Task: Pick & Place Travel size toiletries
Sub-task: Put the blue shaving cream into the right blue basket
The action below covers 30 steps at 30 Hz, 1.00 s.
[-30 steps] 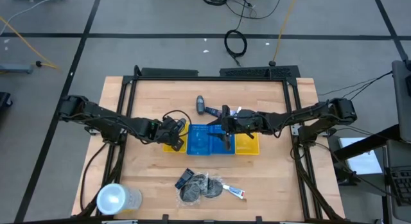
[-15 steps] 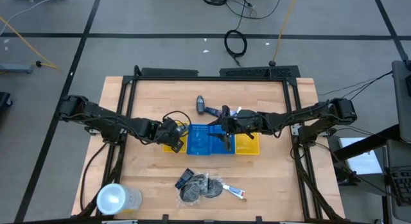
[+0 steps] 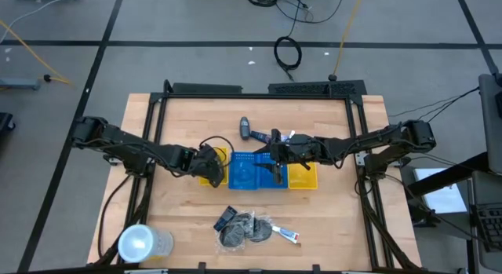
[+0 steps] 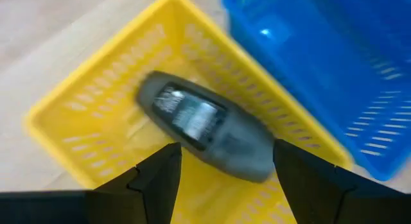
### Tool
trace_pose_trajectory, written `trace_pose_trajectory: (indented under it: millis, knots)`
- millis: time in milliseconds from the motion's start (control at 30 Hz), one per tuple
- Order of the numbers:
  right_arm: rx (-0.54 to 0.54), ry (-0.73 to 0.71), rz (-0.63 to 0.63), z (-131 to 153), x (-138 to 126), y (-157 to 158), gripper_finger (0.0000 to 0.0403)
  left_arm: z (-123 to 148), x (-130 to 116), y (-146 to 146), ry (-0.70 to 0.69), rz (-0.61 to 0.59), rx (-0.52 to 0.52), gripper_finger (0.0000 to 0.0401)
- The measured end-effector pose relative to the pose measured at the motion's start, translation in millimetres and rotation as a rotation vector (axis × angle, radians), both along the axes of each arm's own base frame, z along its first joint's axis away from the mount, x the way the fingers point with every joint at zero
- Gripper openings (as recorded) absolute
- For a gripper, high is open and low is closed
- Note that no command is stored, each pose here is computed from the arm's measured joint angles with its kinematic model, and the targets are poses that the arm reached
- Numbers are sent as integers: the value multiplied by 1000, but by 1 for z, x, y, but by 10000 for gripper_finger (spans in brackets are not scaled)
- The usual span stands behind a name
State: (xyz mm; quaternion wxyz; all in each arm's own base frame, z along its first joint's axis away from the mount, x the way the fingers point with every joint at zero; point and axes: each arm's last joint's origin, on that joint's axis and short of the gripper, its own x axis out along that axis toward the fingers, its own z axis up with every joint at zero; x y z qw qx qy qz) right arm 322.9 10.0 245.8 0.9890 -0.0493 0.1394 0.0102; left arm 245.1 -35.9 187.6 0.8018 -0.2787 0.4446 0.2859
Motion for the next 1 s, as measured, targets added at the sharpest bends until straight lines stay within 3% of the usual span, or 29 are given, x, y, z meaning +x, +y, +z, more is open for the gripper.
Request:
trace_pose_trajectory:
  millis: [200,367,733,1000]
  knots:
    - [0,20,8,-2,-1,3,172,8,12,-24,-147,-207,-120,246]
    - [-1,37,16,-3,-1,5,176,13,11,-50,-216,-314,-200,246]
    - [29,38,22,-3,-2,10,170,11,-8,-93,-208,-277,-278,246]
    - [35,42,32,-4,-2,14,169,-12,-9,-115,-119,-194,-388,246]
